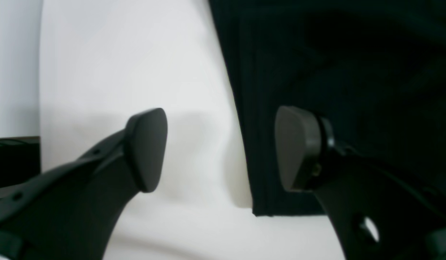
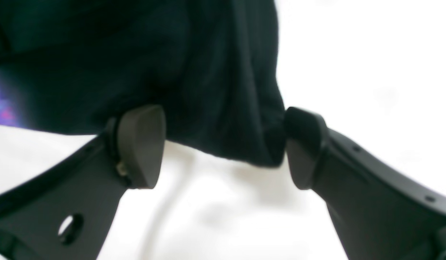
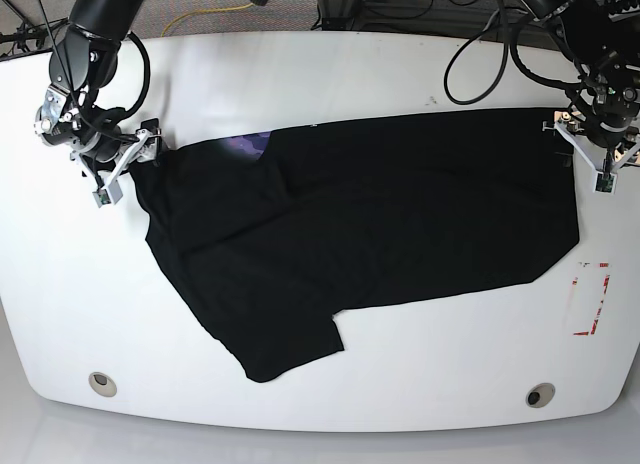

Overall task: Fold the T-shirt properly
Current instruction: 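Drag the shirt edge back with both grippers to straighten it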

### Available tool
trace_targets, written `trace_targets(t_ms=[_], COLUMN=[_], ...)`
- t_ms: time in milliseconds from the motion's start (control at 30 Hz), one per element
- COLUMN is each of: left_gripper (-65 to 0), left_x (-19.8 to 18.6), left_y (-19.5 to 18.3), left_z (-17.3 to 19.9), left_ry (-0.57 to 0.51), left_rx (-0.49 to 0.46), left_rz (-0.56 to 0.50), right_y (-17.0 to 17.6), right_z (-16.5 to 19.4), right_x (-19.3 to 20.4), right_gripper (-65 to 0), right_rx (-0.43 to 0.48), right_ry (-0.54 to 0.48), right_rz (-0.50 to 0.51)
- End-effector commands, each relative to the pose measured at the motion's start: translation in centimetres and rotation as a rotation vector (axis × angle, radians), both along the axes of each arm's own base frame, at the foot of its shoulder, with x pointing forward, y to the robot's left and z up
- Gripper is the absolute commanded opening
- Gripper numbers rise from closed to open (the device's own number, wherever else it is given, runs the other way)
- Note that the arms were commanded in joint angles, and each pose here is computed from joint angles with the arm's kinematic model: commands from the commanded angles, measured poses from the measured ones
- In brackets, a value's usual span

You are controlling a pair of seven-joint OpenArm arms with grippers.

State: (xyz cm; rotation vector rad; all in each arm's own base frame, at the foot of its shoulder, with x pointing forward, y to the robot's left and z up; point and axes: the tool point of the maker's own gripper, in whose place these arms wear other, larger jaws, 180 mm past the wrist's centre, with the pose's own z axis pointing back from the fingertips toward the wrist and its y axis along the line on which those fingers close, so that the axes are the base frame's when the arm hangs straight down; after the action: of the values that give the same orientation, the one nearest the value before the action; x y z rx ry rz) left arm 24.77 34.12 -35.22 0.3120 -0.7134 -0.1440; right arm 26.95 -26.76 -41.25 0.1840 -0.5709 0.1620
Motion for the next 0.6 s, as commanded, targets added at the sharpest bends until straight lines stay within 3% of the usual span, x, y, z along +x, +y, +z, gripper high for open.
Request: trace_targets(t_ms=[0,200,467,567], left_gripper=[-21.0,-21.0,-21.1,-25.7], left_x=[0.0,-2.5,-4.4,-4.6], left_y=[0.7,2.0,1.7,1.6], left_z=[0.7,-1.8,-4.8,-5.7], left_ry=[-0.03,0.042,0.116,0.131], left_rx=[0.009,-0.03,-0.086,-0.109], left_rz=[0.009,0.066,0.087,0.093], right_y=[-0.5,0.7,0.9,0.9], right_z=[0.5,0.3,0.4,0.3], right_x=[0.8,1.3,1.3,1.2], right_gripper=[-18.4,-29.6,-31.4,-44.4], right_rx=[0.001,0.032,0.036,0.036], right_ry=[-0.034,-0.053,-0.059,-0.056], right_rz=[-0.006,-0.011,-0.008,-0.008])
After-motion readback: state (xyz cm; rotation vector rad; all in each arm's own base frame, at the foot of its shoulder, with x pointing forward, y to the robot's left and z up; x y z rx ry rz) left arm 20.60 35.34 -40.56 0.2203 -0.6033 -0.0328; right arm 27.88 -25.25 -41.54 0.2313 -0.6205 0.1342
